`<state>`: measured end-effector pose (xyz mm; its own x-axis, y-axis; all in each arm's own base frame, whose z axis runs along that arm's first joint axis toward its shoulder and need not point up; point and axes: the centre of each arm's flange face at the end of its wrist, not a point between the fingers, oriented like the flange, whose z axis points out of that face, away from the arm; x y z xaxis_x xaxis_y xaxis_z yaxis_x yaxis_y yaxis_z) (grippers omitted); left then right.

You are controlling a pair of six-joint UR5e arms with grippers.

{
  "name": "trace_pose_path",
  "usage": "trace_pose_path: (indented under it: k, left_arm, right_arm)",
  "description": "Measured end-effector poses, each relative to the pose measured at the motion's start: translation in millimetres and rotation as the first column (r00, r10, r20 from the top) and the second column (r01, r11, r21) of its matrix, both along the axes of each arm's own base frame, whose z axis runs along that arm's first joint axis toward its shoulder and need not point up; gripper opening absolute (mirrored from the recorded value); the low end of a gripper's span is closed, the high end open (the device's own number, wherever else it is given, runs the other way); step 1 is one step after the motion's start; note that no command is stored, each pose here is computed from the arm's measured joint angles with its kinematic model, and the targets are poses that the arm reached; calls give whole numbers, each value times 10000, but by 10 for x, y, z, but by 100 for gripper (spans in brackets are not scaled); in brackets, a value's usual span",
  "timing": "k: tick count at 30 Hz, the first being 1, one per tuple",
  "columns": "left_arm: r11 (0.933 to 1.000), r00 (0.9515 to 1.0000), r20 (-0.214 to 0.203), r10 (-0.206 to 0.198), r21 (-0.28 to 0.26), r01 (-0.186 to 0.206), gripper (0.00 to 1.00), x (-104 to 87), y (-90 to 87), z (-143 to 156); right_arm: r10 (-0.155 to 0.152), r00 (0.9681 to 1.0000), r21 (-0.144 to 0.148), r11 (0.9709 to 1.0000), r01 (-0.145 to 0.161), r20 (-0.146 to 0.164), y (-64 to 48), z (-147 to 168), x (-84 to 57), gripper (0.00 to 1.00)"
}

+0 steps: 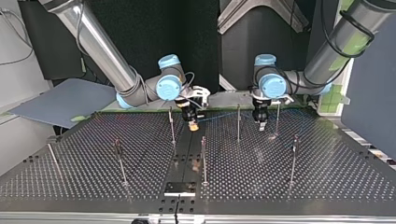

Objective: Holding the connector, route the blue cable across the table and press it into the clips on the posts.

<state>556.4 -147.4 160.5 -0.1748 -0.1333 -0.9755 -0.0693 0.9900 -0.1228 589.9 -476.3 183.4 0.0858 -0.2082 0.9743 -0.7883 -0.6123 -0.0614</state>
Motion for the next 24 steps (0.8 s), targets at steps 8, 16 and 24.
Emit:
trace_pose_path:
  k: [8,16,24]
  left_arm:
    - [9999,9980,-637,-60,146,70,100,-352,-79,112]
    - [9995,9967,-800,-145,252,166,100,-664,-191,225]
    - [9982,9946,-883,-537,233,560,100,-1038,-355,312]
  right_arm:
    - [-1,10000,3,10000,1,7,1,0,1,0]
    - [-1,10000,13,10000,1,8,2,-1,1,0]
    - [13,10000,35,10000,-13,-1,9,-2,4,0]
